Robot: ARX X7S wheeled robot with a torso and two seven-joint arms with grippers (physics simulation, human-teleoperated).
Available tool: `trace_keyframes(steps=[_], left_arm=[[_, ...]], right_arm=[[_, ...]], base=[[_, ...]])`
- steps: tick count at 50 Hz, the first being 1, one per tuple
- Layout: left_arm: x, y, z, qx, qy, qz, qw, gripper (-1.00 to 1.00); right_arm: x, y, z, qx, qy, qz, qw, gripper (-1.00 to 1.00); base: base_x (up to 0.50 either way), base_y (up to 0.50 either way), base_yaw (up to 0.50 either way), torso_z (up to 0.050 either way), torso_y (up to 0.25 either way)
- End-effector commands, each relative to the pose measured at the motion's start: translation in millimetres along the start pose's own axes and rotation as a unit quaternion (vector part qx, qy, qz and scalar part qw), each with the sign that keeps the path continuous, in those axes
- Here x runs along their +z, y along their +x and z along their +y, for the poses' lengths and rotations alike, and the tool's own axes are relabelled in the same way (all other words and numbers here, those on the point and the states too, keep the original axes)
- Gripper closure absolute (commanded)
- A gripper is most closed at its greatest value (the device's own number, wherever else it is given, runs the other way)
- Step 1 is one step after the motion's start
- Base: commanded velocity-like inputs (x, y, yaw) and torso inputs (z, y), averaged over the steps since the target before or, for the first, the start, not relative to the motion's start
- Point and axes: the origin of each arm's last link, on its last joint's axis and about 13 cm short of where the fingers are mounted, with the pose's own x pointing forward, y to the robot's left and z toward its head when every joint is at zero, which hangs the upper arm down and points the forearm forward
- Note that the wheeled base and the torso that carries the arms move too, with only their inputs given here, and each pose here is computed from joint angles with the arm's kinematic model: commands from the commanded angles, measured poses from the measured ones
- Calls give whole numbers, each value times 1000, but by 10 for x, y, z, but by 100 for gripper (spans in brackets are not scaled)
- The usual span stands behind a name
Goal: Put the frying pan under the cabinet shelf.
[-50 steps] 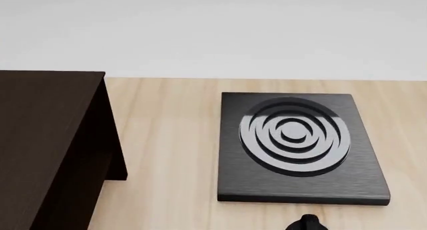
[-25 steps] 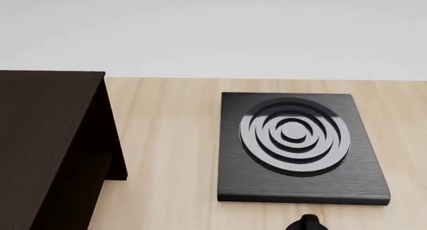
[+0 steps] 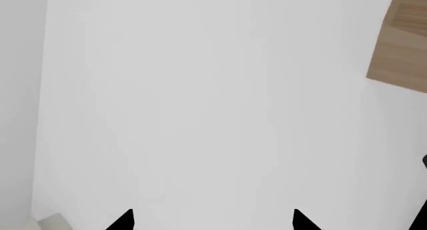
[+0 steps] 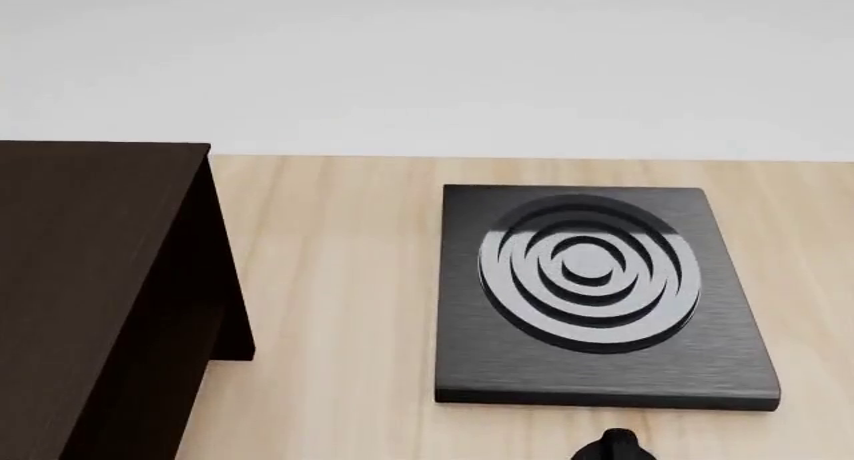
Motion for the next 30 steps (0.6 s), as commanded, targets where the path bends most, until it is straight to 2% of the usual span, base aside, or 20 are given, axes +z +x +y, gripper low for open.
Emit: trace_keyframes(steps=[1,10,12,19,30], left_arm=[[0,0,0,0,0,0,1000,-100],[0,0,0,0,0,0,1000,-100],[0,0,0,0,0,0,1000,-100],[0,0,0,0,0,0,1000,-100],[0,0,0,0,0,0,1000,-100]], right_arm=[[-32,-29,-140,-8,9,10,1000,-100],[16,-62,-273,-27,9,12,1000,-100],[43,-69,-319,-52,11,6,999,-100],[53,-59,-416,-57,12,15,998,-100],[-48,28,-380,-30,19,37,999,-100]], base=[[0,0,0,0,0],[0,0,0,0,0],[0,0,0,0,0],[0,0,0,0,0],[0,0,0,0,0]])
